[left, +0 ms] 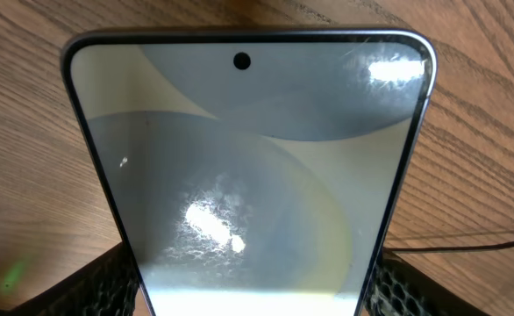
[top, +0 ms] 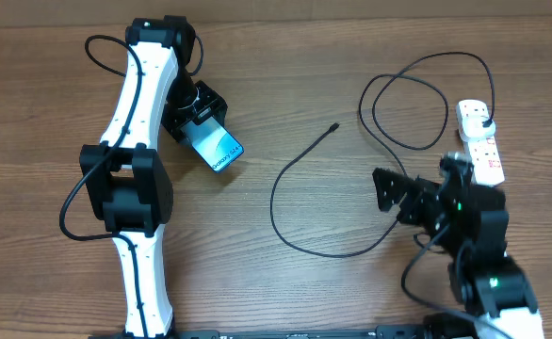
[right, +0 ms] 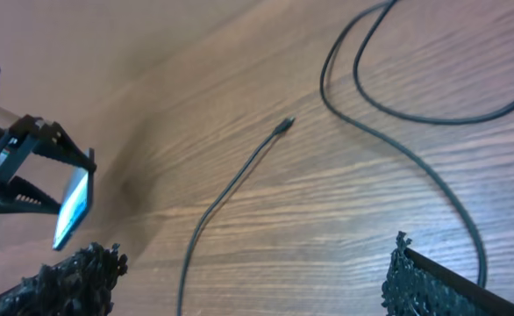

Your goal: Plug charger to phone and switch on socket

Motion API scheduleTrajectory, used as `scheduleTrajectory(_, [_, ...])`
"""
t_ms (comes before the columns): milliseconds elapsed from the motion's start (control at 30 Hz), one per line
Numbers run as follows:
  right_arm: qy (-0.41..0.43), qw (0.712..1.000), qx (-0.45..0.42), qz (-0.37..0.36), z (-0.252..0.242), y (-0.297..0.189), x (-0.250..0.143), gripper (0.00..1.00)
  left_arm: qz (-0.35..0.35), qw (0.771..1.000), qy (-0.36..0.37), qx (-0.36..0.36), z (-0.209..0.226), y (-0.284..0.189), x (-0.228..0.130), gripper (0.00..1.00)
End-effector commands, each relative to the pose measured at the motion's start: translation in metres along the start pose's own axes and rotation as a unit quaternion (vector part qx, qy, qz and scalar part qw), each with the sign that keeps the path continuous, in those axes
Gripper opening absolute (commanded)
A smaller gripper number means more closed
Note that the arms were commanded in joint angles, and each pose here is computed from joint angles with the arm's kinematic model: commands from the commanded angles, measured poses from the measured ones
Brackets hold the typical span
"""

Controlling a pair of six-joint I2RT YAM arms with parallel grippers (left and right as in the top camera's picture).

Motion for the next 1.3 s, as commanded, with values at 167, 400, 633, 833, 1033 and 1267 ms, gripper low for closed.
scheduleTrajectory(167, [-0.068,0.99,0.093,0.08,0.058,0.0,0.053,1.0,-0.012,1.0,0.014,-0.009,-0.004,-0.009,-0.001,0.69])
scheduleTrajectory(400, [-0.079,0.985,0.148,0.034,0.087,-0.002,0.091,1.0,-0.006,1.0,0.014,-0.015,-0.005,-0.009,-0.002,0.7])
scheduleTrajectory(633, [0.003,0.988,0.134,0.083,0.084,0.04,0.105,0.95,-0.002,1.0,0.014,-0.019,-0.006,-0.009,-0.003,0.7])
scheduleTrajectory(833, [0.043,0.986,0.057,0.151,0.08,0.078,0.134,0.95,-0.001,1.0,0.014,-0.019,-0.006,-0.009,-0.003,0.7])
scheduleTrajectory(1033, [0.13,0.971,0.014,0.202,0.052,0.136,0.117,0.79,-0.001,1.0,0.014,-0.019,-0.006,-0.009,-0.003,0.7])
scheduleTrajectory(1267, [0.196,0.948,-0.029,0.248,0.025,0.177,0.088,0.66,-0.001,1.0,0.013,-0.019,-0.006,-0.009,-0.003,0.7])
Point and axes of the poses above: each gripper's point midway between its finger pads, its own y axis out along the fingers, its own z axis along the line the jaws close on, x = y × z, the point moved 6 cm from there along -y, back along the fingers, and after that the axes turned 1 degree about -y, right-handed, at the moved point
